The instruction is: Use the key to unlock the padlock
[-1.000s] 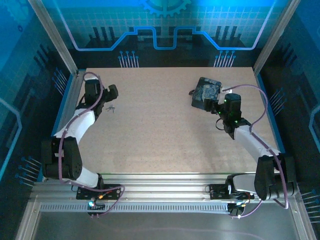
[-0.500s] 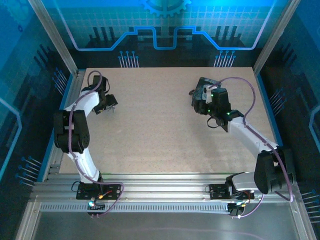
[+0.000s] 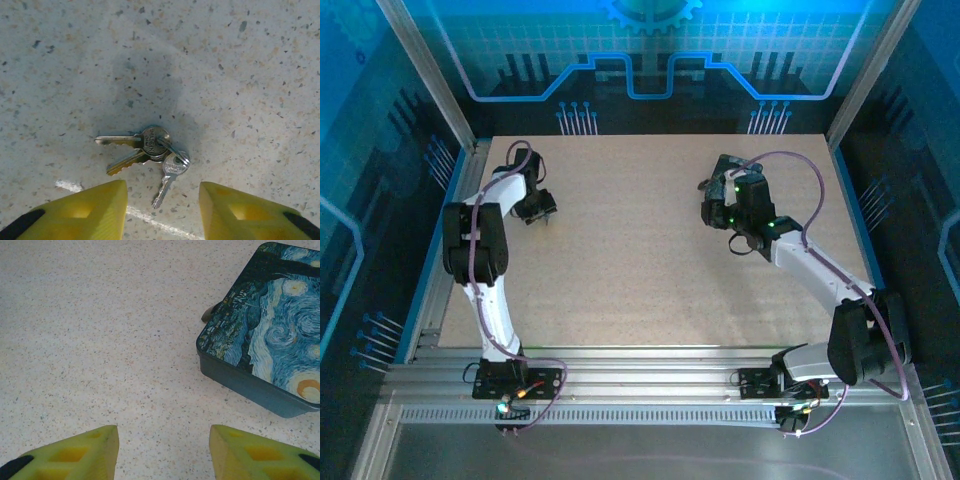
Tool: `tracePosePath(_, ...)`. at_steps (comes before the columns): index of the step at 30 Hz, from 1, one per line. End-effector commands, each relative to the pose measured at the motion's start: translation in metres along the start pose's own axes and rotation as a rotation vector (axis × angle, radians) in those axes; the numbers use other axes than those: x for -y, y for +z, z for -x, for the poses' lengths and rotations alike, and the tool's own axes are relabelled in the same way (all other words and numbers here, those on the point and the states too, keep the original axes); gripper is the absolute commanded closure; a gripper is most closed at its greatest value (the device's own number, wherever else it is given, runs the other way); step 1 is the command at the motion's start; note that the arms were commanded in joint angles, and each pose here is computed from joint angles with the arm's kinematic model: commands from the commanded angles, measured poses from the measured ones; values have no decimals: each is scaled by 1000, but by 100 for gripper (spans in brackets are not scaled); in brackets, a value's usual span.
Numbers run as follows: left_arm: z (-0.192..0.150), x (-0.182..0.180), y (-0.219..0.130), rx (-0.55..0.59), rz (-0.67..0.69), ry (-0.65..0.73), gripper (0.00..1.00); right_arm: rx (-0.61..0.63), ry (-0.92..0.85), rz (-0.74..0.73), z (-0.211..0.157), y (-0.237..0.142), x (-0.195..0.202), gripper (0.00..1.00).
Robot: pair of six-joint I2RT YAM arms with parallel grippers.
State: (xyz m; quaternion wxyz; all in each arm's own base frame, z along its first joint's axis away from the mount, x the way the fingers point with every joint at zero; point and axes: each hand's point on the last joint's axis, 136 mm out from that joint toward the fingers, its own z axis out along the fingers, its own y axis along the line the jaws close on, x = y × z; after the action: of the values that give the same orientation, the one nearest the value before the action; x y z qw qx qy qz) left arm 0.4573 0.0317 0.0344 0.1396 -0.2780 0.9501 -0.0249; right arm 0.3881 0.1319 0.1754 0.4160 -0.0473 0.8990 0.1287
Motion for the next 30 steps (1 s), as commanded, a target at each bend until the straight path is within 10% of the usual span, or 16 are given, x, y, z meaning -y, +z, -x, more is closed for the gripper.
tracePosePath(1,2,3,1,-30,-11,-3,62,-3,8,17,7,1,-8,49)
tracePosePath(17,-1,4,15,-59,-11,-6,97,-33,-10,24,-2,2,-9,49)
tracePosePath(30,-41,17,-34,-78,-50,109,100,-41,4,26,-6,1,-8,48)
